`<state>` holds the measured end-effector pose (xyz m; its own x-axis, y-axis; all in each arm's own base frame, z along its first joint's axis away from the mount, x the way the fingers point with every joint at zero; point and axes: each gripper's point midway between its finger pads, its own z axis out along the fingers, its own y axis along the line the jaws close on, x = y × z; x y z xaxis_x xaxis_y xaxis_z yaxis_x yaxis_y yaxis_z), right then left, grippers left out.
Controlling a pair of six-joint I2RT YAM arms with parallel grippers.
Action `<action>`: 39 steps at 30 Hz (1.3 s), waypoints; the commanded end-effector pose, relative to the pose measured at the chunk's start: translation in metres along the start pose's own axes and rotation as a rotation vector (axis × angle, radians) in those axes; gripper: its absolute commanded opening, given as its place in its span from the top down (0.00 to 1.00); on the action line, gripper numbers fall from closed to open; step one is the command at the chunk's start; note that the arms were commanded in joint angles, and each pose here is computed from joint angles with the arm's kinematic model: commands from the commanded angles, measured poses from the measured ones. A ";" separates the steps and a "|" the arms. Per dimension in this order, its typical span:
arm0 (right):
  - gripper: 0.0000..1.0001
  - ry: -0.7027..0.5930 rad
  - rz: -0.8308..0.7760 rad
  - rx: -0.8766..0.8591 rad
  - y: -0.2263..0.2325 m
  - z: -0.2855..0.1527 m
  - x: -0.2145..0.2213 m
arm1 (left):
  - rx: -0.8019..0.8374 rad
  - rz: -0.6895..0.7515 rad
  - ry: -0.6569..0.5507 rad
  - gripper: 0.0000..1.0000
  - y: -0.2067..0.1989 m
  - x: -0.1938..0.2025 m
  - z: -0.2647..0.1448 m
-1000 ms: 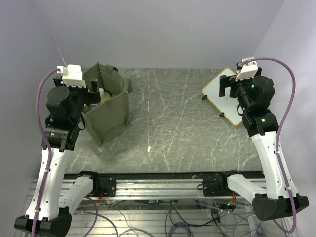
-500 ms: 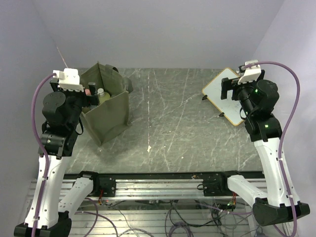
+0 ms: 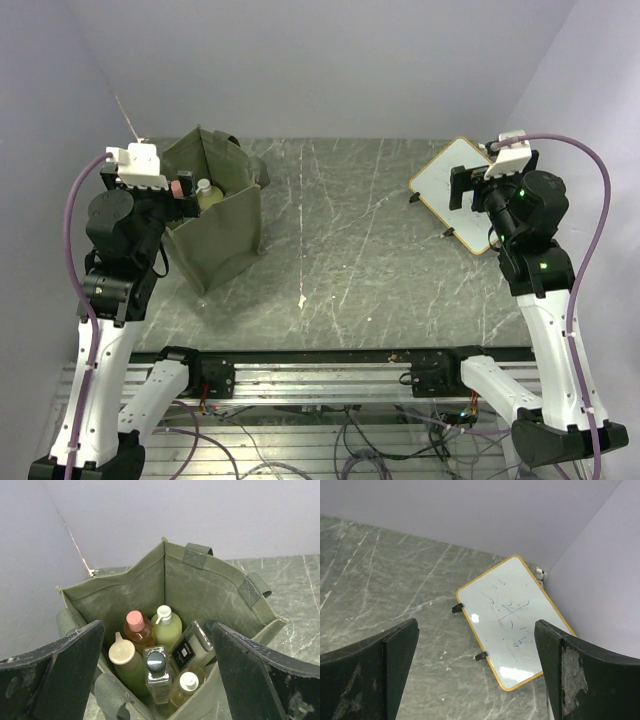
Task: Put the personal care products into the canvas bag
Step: Reset both arms
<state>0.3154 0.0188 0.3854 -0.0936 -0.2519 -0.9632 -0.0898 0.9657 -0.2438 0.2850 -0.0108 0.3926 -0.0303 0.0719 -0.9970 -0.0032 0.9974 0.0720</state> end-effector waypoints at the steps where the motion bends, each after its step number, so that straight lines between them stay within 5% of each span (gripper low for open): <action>1: 0.00 -0.010 0.029 0.003 0.001 -0.004 0.005 | -0.006 -0.021 -0.016 0.01 0.002 0.000 -0.005; 11: 0.00 -0.083 0.062 0.066 -0.016 -0.023 -0.021 | -0.001 -0.017 -0.057 0.01 0.005 -0.020 -0.020; 39: 0.00 -0.046 0.092 0.067 -0.017 -0.017 -0.004 | -0.017 -0.023 -0.035 0.01 0.007 -0.014 -0.016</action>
<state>0.3008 0.0037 0.3910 -0.0703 -0.1663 -0.9836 -0.0186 0.9860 -0.1654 0.2715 -0.0092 0.3963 -0.0242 0.0587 -0.9980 -0.0017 0.9983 0.0588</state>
